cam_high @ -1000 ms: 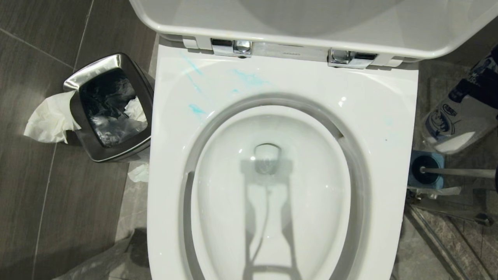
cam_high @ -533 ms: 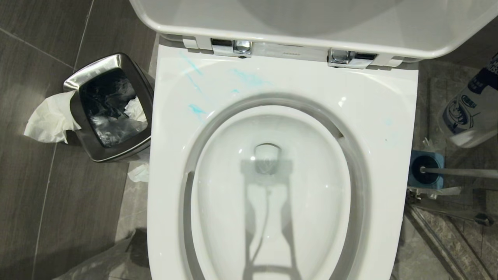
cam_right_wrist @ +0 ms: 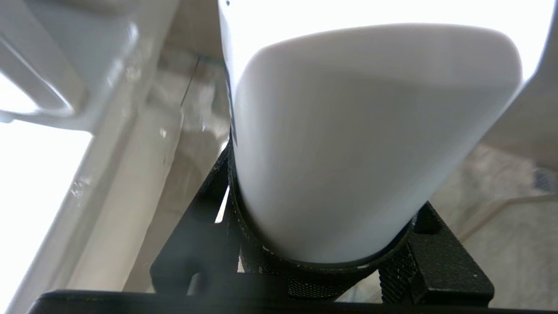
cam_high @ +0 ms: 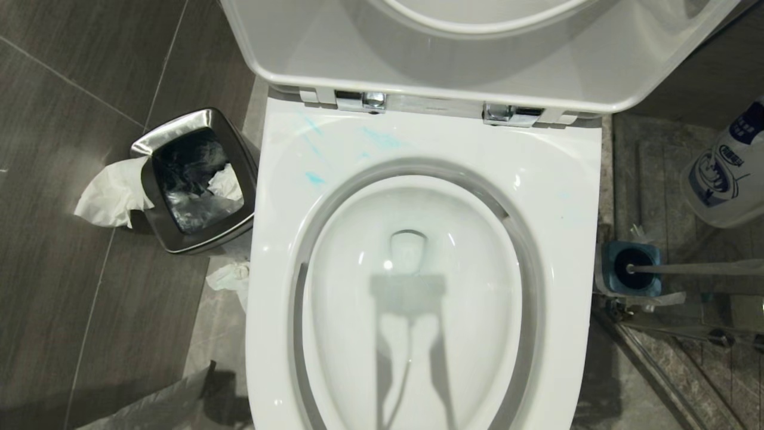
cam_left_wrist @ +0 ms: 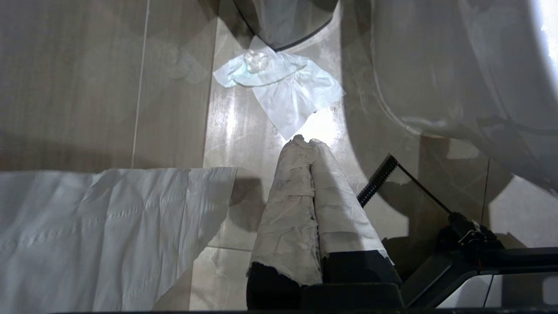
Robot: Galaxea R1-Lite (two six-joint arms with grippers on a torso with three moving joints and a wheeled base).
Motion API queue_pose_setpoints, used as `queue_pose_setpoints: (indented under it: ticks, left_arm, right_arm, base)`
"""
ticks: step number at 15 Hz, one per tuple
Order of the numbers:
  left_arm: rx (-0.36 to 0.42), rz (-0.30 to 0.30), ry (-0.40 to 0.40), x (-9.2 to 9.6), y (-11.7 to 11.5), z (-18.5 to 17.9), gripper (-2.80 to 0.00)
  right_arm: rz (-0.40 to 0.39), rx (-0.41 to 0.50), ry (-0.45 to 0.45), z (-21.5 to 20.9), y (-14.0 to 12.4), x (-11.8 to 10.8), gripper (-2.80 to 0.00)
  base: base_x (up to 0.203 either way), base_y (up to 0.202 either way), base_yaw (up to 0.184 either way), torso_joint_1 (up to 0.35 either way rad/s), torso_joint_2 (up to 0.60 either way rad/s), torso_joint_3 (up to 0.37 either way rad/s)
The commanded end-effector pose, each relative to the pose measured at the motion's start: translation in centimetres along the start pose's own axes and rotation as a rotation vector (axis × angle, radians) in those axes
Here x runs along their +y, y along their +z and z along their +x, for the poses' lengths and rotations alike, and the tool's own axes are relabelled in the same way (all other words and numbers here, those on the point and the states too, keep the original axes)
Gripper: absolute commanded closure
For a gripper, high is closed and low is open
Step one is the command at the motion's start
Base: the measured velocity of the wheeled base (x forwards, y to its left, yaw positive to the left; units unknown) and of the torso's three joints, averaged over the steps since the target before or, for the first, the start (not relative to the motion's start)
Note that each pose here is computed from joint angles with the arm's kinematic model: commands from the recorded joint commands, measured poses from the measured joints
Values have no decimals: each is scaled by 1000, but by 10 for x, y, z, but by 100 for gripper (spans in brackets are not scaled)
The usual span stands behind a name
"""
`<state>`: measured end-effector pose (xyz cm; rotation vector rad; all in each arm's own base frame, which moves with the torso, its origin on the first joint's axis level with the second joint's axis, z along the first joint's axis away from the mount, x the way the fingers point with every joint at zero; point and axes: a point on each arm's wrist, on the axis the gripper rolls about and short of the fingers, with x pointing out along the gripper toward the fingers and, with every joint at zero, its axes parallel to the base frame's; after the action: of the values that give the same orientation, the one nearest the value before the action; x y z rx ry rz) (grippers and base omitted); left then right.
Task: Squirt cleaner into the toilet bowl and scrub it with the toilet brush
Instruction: Pour in the cleaning agent
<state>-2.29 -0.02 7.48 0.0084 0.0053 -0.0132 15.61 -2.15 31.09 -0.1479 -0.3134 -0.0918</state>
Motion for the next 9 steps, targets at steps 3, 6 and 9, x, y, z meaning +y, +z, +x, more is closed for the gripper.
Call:
queue_pose_setpoints:
  ticks: [3,6,9]
  left_arm:
    - [2,-1,1,0,0,0,0]
    - [2,-1,1,0,0,0,0]
    - [2,-1,1,0,0,0,0]
  right_arm:
    - [-3,-28,-4,-5,7,-1,0]
    - [-3,-9,-8,-12,9,0,0]
    - [-2,8,-12,-19,12,0,0]
  base:
    - [0,0,0,-1,3,192]
    - [0,0,0,0,1,204]
    - [0,0,0,0,-3,203]
